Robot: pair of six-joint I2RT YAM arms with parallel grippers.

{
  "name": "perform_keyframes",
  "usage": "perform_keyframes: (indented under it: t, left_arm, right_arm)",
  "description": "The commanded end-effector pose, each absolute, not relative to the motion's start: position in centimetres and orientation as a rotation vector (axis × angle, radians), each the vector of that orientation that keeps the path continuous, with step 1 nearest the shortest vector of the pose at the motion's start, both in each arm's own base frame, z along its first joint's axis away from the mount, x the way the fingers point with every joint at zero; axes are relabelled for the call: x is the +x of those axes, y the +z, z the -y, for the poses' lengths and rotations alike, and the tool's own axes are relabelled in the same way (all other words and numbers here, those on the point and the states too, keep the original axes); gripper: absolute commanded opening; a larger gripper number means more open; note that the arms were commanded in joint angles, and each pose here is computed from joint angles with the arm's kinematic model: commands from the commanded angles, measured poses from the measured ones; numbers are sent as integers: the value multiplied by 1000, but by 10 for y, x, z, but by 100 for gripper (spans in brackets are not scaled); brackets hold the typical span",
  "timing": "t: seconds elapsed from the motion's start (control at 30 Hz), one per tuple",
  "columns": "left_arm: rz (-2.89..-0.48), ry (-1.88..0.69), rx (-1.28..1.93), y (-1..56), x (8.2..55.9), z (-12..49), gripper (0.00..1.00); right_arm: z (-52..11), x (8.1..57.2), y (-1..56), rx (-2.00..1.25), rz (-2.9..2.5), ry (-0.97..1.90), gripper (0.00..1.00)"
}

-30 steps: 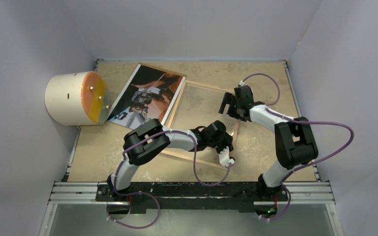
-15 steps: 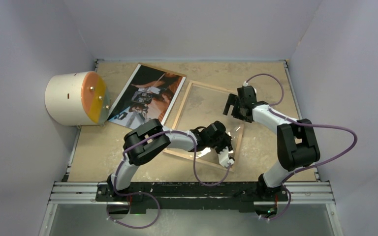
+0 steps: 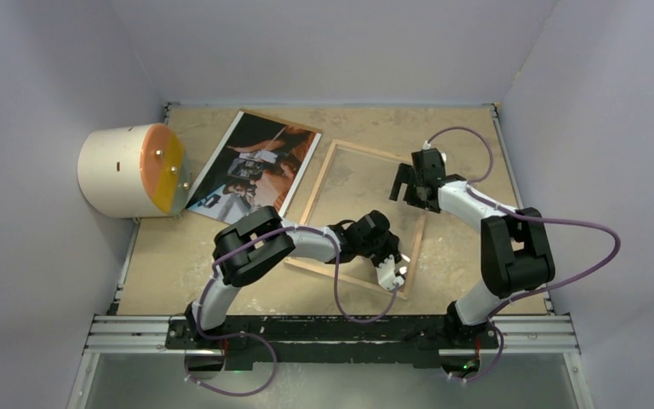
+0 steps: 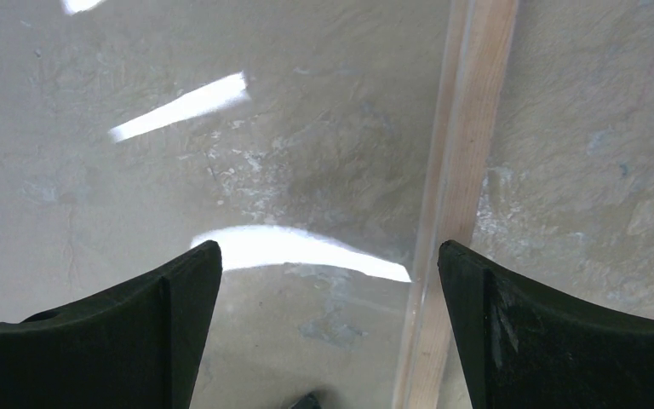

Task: Put the photo into the frame

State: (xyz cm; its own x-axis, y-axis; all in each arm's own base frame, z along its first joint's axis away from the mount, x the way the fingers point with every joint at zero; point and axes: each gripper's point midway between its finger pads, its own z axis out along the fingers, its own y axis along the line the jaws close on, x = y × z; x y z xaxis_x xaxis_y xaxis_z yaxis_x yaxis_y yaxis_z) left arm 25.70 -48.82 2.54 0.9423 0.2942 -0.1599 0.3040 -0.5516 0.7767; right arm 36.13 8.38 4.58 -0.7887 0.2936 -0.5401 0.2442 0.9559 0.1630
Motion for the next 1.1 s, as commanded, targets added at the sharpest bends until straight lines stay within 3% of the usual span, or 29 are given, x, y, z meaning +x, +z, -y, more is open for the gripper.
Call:
perform_keyframes:
  t: [0.0, 0.3, 0.47, 0.6, 0.73, 0.87, 0.97, 1.07]
  left_arm:
    - [-413, -8, 2206, 31, 253, 480, 7]
    - [-416, 6, 2187, 38, 253, 478, 7]
    - [-491, 41, 2072, 71, 270, 493, 8]
    - [-606, 72, 1965, 112, 291, 499, 14]
    - [-803, 73, 1883, 154, 319, 490, 26]
    - [-1065, 27, 1841, 181, 345, 450, 45]
    - [-1274, -14, 1760, 198, 373, 401, 50]
    - [-1522, -5, 1675, 184, 407, 332, 50]
  right_arm:
    - [-71, 369, 74, 379, -2445, 58, 99]
    - [-64, 375, 93, 451, -2360, 114, 99]
    - [-64, 391, 105, 499, -2284, 233, 99]
    - [-68, 409, 106, 494, -2262, 253, 99]
    - [-69, 425, 99, 508, -2274, 242, 95]
    - [-67, 439, 96, 525, -2260, 220, 95]
    - [-68, 449, 106, 519, -2243, 227, 94]
    - [-73, 453, 116, 502, -2242, 257, 86]
